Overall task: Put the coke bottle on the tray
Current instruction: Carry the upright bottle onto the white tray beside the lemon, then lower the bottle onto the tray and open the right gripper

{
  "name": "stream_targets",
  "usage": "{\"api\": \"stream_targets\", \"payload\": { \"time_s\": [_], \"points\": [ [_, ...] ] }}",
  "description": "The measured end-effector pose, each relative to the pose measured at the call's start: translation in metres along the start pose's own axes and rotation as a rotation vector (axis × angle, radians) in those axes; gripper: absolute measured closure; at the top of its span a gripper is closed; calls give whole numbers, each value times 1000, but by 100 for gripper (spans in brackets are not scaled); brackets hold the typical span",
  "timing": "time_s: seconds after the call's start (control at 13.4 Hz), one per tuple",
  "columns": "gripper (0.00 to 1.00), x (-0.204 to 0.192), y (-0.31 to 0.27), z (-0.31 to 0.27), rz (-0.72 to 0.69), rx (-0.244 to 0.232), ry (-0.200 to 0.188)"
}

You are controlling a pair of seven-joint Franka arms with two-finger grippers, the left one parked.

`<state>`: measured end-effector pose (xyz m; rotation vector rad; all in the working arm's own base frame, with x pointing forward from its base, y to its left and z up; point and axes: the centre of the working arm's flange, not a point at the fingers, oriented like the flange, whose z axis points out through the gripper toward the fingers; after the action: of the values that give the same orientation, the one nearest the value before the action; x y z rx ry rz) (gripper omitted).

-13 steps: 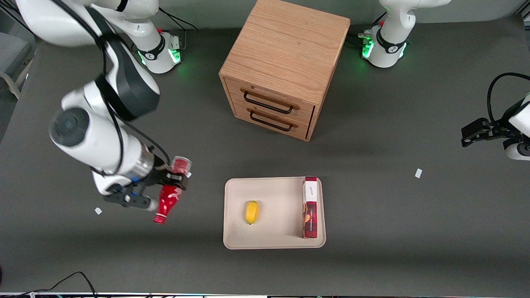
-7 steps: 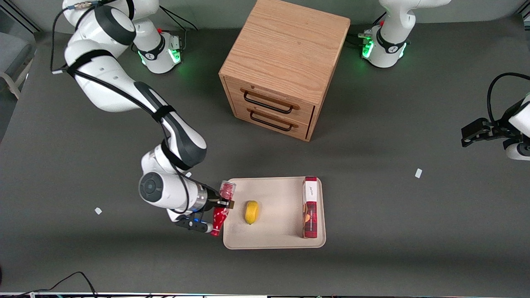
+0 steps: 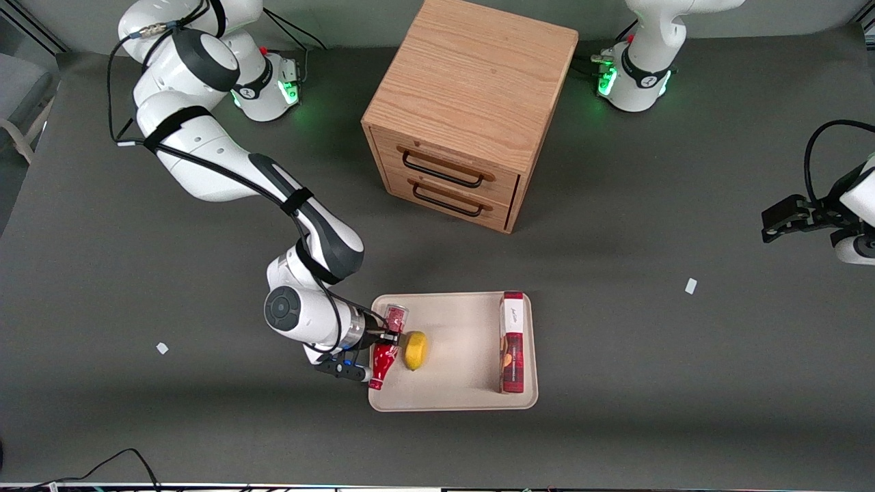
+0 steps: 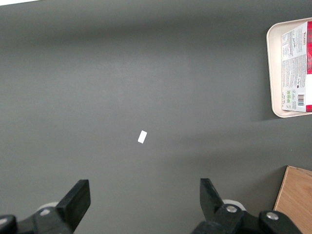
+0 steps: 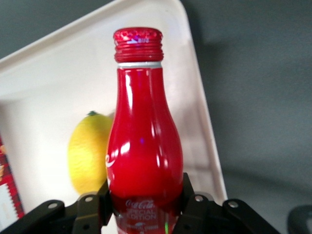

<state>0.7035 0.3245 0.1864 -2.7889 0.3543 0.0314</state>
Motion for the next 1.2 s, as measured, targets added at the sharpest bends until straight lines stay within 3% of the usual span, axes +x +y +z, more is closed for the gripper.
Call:
{"api": "stream_targets", "payload": {
  "time_s": [0.37, 0.75, 1.2],
  "points": [
    [45, 7, 12, 3, 11, -19, 9],
    [0, 6, 8, 2, 7, -10, 17],
    [0, 8, 8, -2, -2, -16, 30]
  ]
}}
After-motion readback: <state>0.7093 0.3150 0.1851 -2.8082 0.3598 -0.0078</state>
